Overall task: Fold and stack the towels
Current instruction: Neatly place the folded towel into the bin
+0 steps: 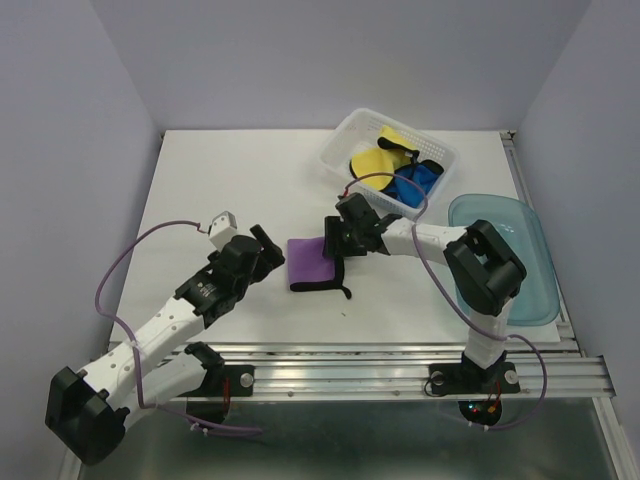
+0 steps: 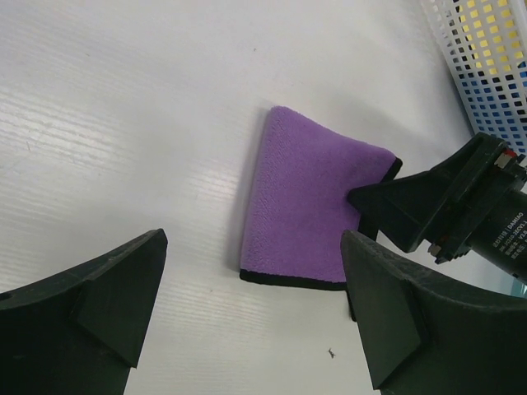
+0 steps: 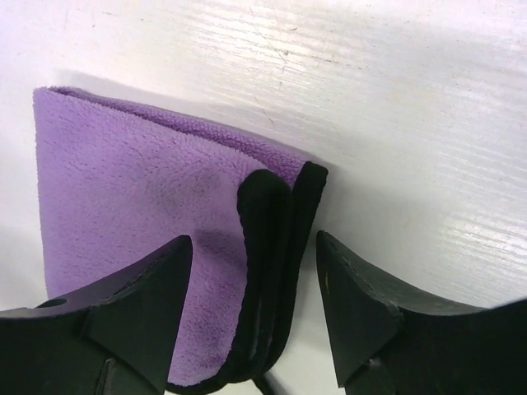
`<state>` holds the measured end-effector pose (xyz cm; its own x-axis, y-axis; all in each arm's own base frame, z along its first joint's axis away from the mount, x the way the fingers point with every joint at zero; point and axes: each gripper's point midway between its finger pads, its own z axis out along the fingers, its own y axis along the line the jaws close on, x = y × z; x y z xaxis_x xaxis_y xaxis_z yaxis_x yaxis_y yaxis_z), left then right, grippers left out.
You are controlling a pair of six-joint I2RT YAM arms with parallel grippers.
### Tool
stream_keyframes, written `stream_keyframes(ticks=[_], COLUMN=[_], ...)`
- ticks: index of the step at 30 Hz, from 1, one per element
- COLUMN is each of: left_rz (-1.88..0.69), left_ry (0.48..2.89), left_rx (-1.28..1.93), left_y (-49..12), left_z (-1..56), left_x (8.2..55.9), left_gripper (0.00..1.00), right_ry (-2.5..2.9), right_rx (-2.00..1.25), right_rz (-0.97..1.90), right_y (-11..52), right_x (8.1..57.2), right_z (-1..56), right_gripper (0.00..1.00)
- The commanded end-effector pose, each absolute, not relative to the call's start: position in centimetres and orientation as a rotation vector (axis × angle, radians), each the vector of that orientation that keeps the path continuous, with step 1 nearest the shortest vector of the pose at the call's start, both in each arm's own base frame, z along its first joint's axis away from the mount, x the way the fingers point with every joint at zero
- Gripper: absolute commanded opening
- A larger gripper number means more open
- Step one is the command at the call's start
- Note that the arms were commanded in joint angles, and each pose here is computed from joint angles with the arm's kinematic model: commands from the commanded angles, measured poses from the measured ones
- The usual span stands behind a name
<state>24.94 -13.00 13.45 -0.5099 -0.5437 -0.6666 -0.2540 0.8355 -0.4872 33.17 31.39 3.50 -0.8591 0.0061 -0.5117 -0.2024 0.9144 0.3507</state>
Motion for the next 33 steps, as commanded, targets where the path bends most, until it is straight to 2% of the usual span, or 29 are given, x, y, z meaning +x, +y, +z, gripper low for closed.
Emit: stream_keyframes(ticks=[1, 3, 4, 5, 13, 16, 17, 18, 24, 33], left_rz=[-0.404, -0.404, -0.401, -0.397, -0.389, -0.387, -0.384, -0.380, -0.394, -0.424], left_ry=[2.108, 2.108, 2.106, 2.107, 2.091, 2.084, 2.086, 2.088, 2.054, 2.025], left_rx=[-0.595, -0.596, -0.597, -0.600, -0.603, -0.603, -0.599, -0.594, -0.583, -0.548], left_y=[-12.8, -12.7, -12.6, -12.6, -12.1, -11.9, -11.9, -11.8, -11.7, -12.5], left_z=[13.3, 13.3, 13.3, 13.3, 13.6, 13.8, 13.8, 13.8, 15.0, 15.9], left_x=[25.3, 25.2, 25.2, 25.2, 25.1, 25.0, 25.0, 25.0, 25.2, 26.3], left_gripper=[0.99, 0.99, 0.99, 0.99, 0.99, 0.99, 0.99, 0.99, 0.99, 0.99], right_ry=[2.526, 2.536, 2.539, 2.540, 2.541, 2.527, 2.522, 2.507, 2.300, 2.130], right_rx=[-0.132, -0.124, -0.121, -0.118, -0.109, -0.092, -0.094, -0.098, -0.107, 0.095], right_rz=[0.454, 0.423, 0.397, 0.386, 0.295, 0.265, 0.256, 0.254, 0.247, -0.044], right_y=[31.6, 31.4, 31.3, 31.2, 31.3, 31.2, 31.1, 31.2, 30.3, 21.6], right_x=[34.2, 34.1, 34.0, 33.9, 32.7, 32.5, 32.4, 32.4, 33.7, 33.0], right_z=[2.9, 2.5, 2.1, 2.0, 0.8, 0.7, 0.7, 1.0, 7.0, 15.0], right_gripper=[0.62, 0.56, 0.47, 0.44, 0.24, 0.13, 0.05, 0.01, 0.01, 0.01])
